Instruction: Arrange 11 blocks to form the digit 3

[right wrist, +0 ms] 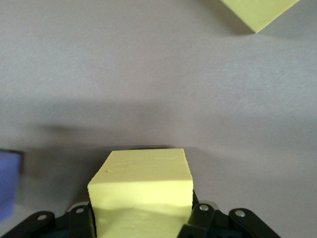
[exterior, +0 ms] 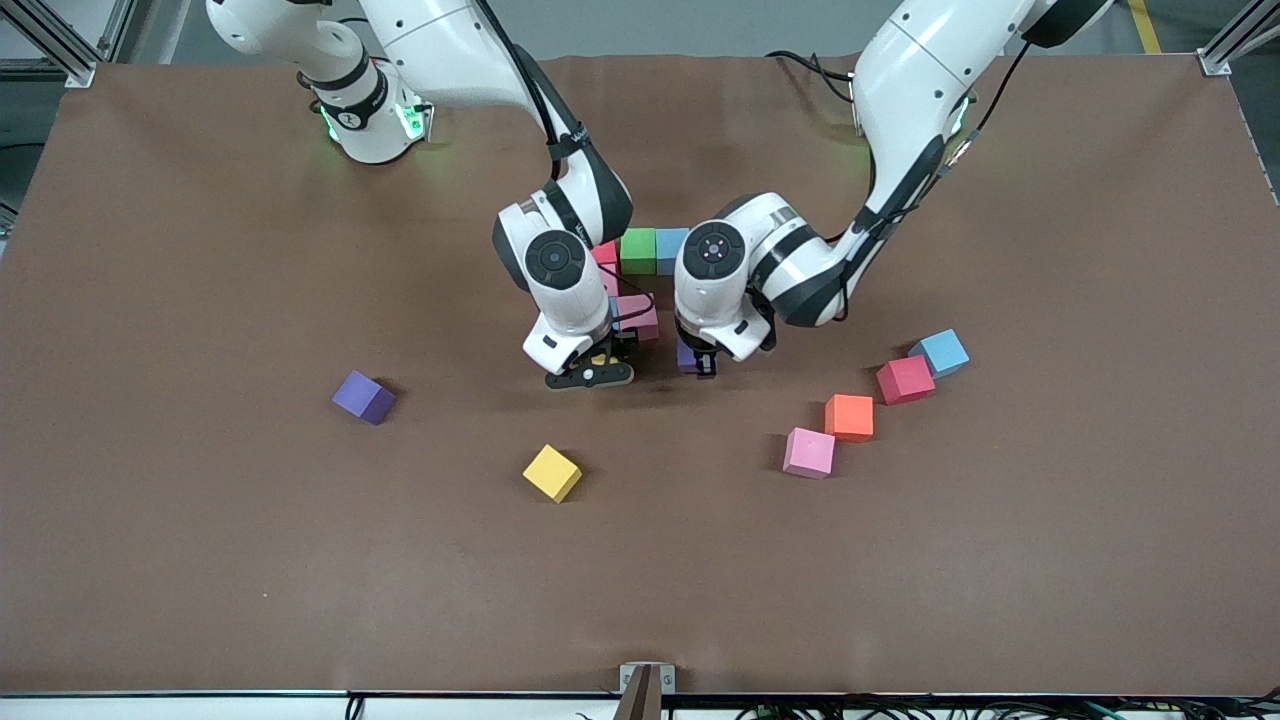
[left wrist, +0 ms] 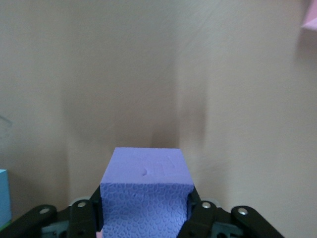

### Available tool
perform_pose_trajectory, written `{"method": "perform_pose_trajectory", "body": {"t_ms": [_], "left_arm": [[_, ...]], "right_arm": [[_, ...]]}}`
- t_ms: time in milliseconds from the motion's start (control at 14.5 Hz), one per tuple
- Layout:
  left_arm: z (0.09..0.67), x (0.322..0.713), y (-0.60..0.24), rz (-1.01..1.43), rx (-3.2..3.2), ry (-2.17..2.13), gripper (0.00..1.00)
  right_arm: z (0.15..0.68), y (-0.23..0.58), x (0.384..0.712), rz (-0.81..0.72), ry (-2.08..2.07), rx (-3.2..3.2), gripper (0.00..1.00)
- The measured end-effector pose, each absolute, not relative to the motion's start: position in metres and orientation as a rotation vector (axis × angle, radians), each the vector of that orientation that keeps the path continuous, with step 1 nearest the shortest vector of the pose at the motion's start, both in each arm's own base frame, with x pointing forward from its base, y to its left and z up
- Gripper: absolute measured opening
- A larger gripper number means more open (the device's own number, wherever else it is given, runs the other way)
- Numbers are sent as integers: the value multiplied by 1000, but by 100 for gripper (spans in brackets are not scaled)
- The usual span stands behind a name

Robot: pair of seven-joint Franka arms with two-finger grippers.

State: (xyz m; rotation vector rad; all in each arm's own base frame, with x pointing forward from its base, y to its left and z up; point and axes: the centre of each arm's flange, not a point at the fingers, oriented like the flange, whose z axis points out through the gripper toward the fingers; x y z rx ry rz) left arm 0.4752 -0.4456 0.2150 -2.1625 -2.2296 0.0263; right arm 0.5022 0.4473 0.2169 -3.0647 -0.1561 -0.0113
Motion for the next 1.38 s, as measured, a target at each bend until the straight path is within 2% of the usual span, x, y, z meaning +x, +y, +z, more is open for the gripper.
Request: {"method": "perform_pose_trajectory", "body": {"t_ms": [206,1307,1375], "left_arm": [[203,455,-455,54,-2145,-2294,61],[199,417,-459,61,-2096,-2350,61],[198,415,-459,60,-2096,-2349,61]], "right_arm": [[216,450,498,-7,-162,-3065,61],[206,449,493,15,-167,-3078,60],[206,449,492,16,-168,-3078,66]]}}
